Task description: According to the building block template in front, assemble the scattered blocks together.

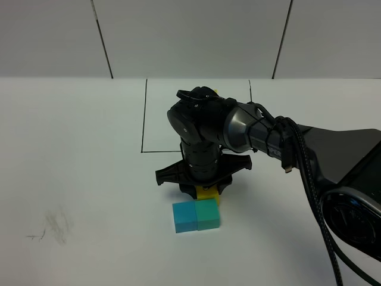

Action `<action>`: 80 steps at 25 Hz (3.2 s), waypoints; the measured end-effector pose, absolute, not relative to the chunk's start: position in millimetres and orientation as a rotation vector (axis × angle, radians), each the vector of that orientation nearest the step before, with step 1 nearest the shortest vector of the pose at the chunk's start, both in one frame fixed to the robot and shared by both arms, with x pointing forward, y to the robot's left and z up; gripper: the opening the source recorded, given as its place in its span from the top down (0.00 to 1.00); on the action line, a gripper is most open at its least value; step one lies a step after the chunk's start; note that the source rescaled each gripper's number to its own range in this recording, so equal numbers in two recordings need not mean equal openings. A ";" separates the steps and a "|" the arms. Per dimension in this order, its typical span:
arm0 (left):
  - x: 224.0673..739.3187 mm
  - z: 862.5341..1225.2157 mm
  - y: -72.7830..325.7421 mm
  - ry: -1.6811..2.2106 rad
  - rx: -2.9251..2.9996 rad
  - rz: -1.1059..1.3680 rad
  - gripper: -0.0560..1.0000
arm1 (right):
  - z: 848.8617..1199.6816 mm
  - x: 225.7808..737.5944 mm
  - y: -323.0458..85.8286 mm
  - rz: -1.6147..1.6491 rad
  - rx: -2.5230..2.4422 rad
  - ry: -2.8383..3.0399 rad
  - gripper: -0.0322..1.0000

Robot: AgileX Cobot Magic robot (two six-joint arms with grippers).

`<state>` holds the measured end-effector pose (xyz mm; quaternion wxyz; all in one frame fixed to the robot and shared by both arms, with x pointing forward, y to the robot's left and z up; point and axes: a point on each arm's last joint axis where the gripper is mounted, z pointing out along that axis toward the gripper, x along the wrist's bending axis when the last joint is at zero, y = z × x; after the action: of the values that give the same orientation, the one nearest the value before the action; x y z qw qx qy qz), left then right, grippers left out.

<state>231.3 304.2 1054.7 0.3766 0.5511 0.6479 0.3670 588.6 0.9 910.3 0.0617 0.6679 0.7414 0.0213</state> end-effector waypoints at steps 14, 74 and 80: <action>231.3 1054.7 304.2 1.658 1.409 0.938 0.81 | 902.2 587.7 3.2 0.052 2.055 2.242 0.94; 231.3 1054.7 304.2 1.658 1.409 0.938 0.81 | 1138.1 615.8 -198.3 0.136 1.354 2.095 0.07; 231.3 1054.7 304.2 1.658 1.409 0.938 0.81 | 1184.2 583.7 -294.9 0.210 1.361 2.112 0.13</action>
<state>231.3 304.2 1054.7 0.3768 0.5508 0.6482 0.3667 583.7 -294.9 1184.2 0.3051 0.5140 0.7978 0.0792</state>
